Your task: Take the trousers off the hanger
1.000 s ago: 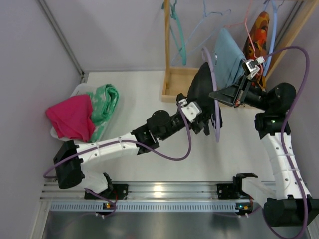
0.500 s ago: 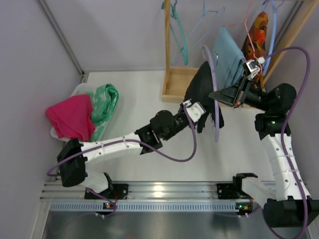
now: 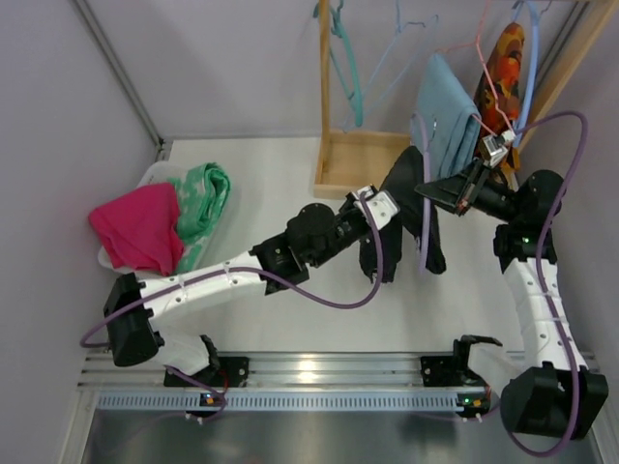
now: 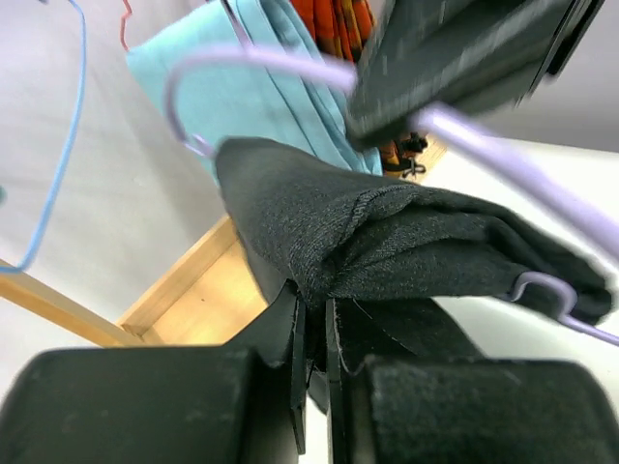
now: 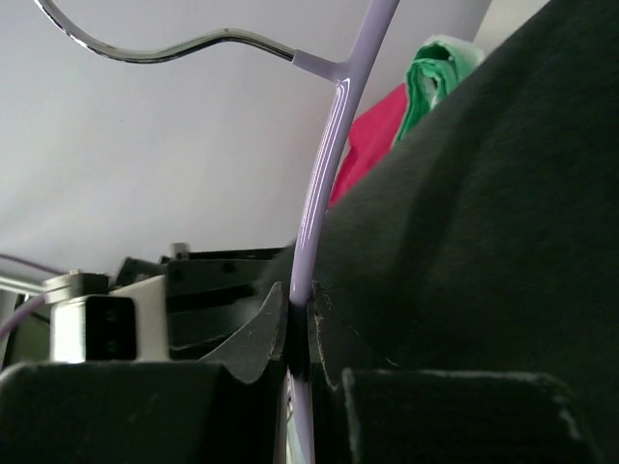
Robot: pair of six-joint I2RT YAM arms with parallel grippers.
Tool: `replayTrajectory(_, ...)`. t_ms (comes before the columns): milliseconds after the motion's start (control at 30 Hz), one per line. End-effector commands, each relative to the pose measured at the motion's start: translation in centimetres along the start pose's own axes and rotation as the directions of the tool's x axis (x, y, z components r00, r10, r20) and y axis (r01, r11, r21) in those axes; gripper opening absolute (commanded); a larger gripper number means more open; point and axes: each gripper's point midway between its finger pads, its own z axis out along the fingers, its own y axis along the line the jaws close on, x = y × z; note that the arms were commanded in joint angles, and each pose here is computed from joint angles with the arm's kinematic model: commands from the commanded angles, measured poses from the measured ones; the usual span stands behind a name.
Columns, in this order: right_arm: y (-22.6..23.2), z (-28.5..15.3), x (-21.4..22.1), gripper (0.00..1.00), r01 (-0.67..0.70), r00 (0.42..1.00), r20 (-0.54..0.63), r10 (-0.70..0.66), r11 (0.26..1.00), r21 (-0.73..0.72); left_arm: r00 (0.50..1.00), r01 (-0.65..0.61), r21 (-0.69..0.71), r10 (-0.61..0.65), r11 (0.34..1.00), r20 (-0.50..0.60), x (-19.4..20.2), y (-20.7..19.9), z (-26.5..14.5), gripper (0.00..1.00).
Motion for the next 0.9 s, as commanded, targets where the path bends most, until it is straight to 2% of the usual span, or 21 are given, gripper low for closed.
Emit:
replayTrajectory(0, -1.6, -0.2, -1.5, 0.00, 0.106, 0.993, 0.056, -0.106, 0.994, 0.016, 0.948, 0.073, -0.130, -0.028, 0.989, 0.318, -13.8, 6.3, -4.0, 0.00)
replayTrajectory(233, -5.9, -0.2, -0.4, 0.00, 0.073, 0.997, 0.024, -0.075, 0.994, 0.076, 0.923, 0.108, -0.183, -0.030, 0.977, 0.384, -19.5, 9.6, -6.2, 0.00)
replayTrajectory(400, -8.2, -0.5, 0.4, 0.00, 0.071, 0.997, 0.000, -0.072, 0.991, 0.114, 0.920, 0.117, -0.234, -0.017, 0.965, 0.393, -21.4, 11.5, -8.0, 0.00)
replayTrajectory(533, -9.5, -0.5, 0.6, 0.00, 0.074, 0.997, -0.014, -0.073, 0.988, 0.139, 0.922, 0.120, -0.250, -0.014, 0.961, 0.387, -21.8, 12.4, -9.8, 0.00)
replayTrajectory(633, -10.3, -0.6, 0.8, 0.00, 0.080, 0.997, -0.025, -0.077, 0.985, 0.152, 0.908, 0.151, -0.210, -0.051, 0.966, 0.416, -22.3, 13.1, -11.6, 0.00)
replayTrajectory(867, -10.5, -0.5, 0.4, 0.00, 0.117, 0.993, -0.036, -0.112, 0.980, 0.164, 0.907, 0.228, -0.209, -0.130, 0.951, 0.401, -19.9, 16.6, -15.5, 0.00)
